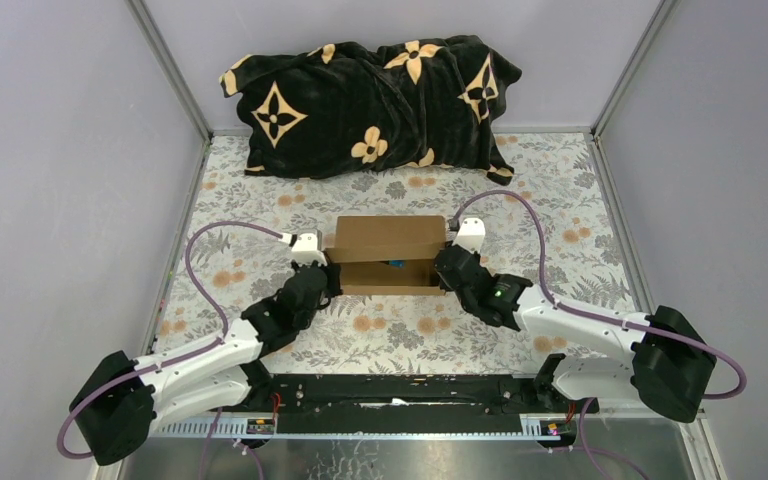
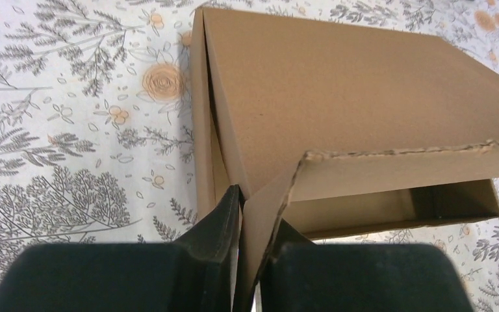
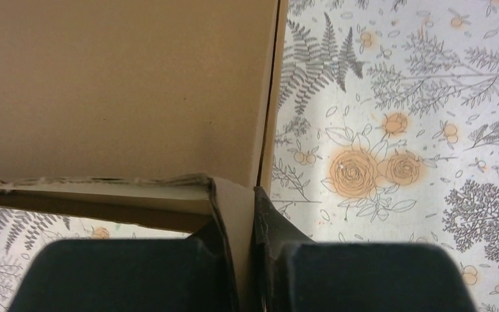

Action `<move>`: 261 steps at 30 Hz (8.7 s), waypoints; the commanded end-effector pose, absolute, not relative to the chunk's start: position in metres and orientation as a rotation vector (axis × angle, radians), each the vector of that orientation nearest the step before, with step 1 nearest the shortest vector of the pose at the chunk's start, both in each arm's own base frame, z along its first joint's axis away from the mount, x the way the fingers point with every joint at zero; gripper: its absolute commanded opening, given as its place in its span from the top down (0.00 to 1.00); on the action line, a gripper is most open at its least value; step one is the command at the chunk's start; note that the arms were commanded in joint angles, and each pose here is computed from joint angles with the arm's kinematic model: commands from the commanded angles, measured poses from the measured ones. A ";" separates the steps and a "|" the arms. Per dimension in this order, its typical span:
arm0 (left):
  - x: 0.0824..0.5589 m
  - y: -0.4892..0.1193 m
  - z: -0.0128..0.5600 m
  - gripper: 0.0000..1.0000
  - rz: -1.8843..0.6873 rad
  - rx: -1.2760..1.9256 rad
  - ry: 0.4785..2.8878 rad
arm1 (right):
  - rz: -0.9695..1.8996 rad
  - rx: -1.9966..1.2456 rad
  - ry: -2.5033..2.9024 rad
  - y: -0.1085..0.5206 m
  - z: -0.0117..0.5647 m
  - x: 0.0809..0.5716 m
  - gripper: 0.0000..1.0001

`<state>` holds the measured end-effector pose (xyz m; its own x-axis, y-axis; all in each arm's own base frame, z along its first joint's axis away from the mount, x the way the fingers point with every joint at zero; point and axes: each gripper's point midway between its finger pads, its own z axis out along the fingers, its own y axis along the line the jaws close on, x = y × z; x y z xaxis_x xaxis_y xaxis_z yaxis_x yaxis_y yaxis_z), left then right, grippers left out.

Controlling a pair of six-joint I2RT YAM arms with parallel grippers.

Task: Fold the paper box

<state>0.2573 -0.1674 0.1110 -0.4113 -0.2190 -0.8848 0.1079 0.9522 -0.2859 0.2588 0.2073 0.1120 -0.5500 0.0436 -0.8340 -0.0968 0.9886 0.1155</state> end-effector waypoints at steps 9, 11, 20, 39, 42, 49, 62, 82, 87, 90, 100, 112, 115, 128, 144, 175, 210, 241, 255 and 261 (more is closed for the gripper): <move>0.252 -0.166 0.105 0.61 -0.415 -0.178 1.915 | 0.331 0.020 2.140 0.207 0.104 0.235 0.69; 0.250 -0.165 0.104 0.57 -0.419 -0.178 1.920 | 0.342 0.017 2.142 0.204 0.103 0.231 0.67; 0.242 -0.160 0.096 0.54 -0.435 -0.200 1.931 | 0.365 -0.008 2.167 0.198 0.084 0.220 0.64; 0.224 -0.154 0.066 0.54 -0.479 -0.312 1.994 | 0.396 0.092 2.193 0.152 0.091 0.184 0.59; 0.224 -0.155 0.068 0.54 -0.478 -0.308 1.994 | 0.299 0.224 2.161 0.121 0.103 0.183 0.58; 0.223 -0.155 0.068 0.54 -0.469 -0.298 1.992 | 0.198 0.291 2.028 0.100 0.157 0.199 0.58; 0.220 -0.152 0.070 0.54 -0.455 -0.327 2.021 | 0.319 -0.266 2.107 0.266 0.215 0.268 0.51; 0.167 -0.130 0.129 0.54 -0.704 -0.463 2.065 | 0.321 -0.342 2.401 0.301 0.056 0.253 0.51; 0.185 -0.140 0.142 0.54 -0.601 -0.388 2.071 | 0.339 -0.355 2.359 0.305 0.071 0.259 0.51; 0.201 -0.154 0.147 0.54 -0.554 -0.334 2.075 | 0.331 -0.348 2.319 0.296 0.090 0.259 0.49; 0.238 -0.181 0.135 0.53 -0.424 -0.279 2.072 | 0.333 -0.264 2.230 0.251 0.123 0.246 0.40; 0.272 -0.199 0.095 0.51 -0.203 -0.207 2.146 | 0.244 -0.243 2.327 0.226 0.060 0.236 0.43; 0.272 -0.201 0.090 0.51 -0.170 -0.200 2.185 | 0.255 -0.259 2.315 0.226 0.064 0.236 0.44; 0.272 -0.148 0.146 0.40 -0.130 -0.284 2.079 | 0.364 -0.034 2.186 0.182 0.130 0.256 0.31; 0.285 -0.117 0.106 0.02 -0.423 -0.411 2.112 | 0.563 0.044 2.109 0.156 0.132 0.253 0.00; 0.318 -0.140 0.092 0.02 -0.632 -0.241 2.017 | 1.140 0.121 2.106 0.190 0.115 0.273 0.00; 0.306 -0.179 0.080 0.02 -0.880 -0.065 2.031 | 1.348 0.161 2.111 0.213 0.092 0.280 0.00; 0.273 -0.176 0.088 0.01 -0.949 -0.075 2.013 | 1.408 0.085 2.105 0.236 0.105 0.302 0.00; 0.275 -0.177 0.106 0.01 -0.946 -0.056 1.997 | 1.382 0.067 2.087 0.231 0.120 0.292 0.00; 0.274 -0.177 0.114 0.01 -0.951 -0.057 1.986 | 1.384 0.053 2.063 0.231 0.135 0.291 0.00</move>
<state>0.2699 -0.1716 0.0929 -0.6105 -0.3786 -0.6957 0.2693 0.7267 -0.6319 0.2918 0.2221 0.1056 -0.8097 0.3971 -0.4322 -0.2190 0.4788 0.8502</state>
